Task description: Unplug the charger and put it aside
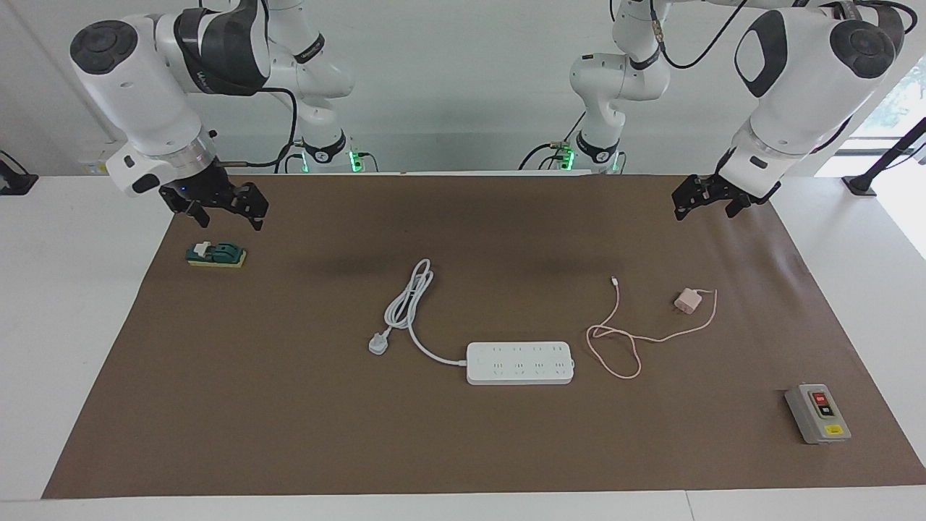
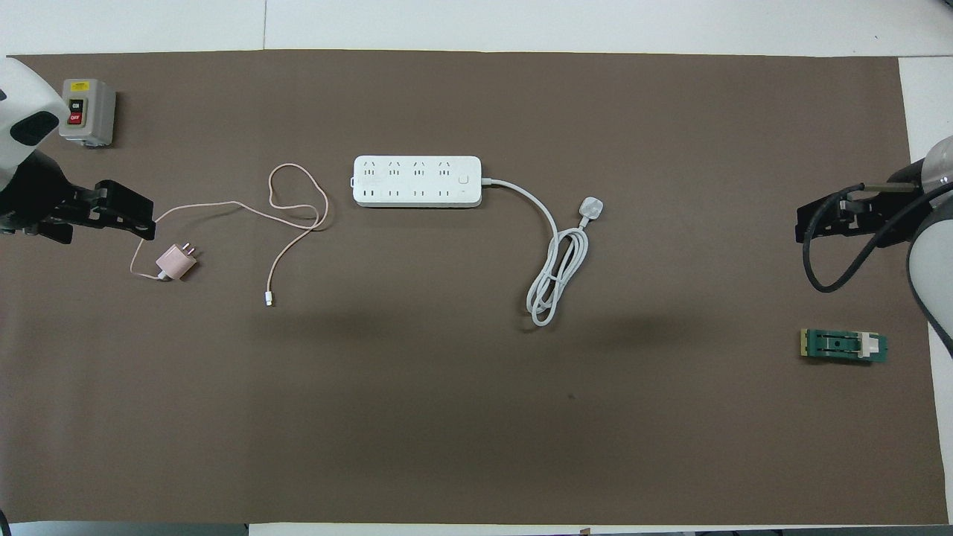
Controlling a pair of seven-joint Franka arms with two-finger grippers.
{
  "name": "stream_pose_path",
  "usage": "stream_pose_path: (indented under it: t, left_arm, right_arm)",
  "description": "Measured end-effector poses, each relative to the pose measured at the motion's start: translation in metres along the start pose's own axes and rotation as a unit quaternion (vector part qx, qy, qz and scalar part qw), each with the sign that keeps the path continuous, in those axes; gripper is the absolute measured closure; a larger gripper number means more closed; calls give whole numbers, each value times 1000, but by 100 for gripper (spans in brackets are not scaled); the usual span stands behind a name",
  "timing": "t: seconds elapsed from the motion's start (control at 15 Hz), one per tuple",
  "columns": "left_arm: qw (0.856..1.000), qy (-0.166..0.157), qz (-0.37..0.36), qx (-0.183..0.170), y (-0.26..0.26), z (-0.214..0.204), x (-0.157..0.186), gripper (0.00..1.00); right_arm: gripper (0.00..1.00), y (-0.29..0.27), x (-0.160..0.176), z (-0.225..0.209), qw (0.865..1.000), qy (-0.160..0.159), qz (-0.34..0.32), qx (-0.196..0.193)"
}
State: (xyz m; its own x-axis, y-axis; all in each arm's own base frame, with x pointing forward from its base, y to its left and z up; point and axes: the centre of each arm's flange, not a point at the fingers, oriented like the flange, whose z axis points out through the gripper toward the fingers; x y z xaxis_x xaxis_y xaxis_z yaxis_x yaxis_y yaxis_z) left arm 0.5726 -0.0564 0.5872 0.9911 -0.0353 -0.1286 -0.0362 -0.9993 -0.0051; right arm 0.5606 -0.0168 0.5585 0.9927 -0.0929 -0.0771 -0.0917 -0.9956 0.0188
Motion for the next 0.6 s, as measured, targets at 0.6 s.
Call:
stream_pose_path:
  t: [0.6]
  left_arm:
    - [1000,9,1,-1,1,-1,2,0]
  right_arm:
    - [0,0,0,2,1000,-2,0,0]
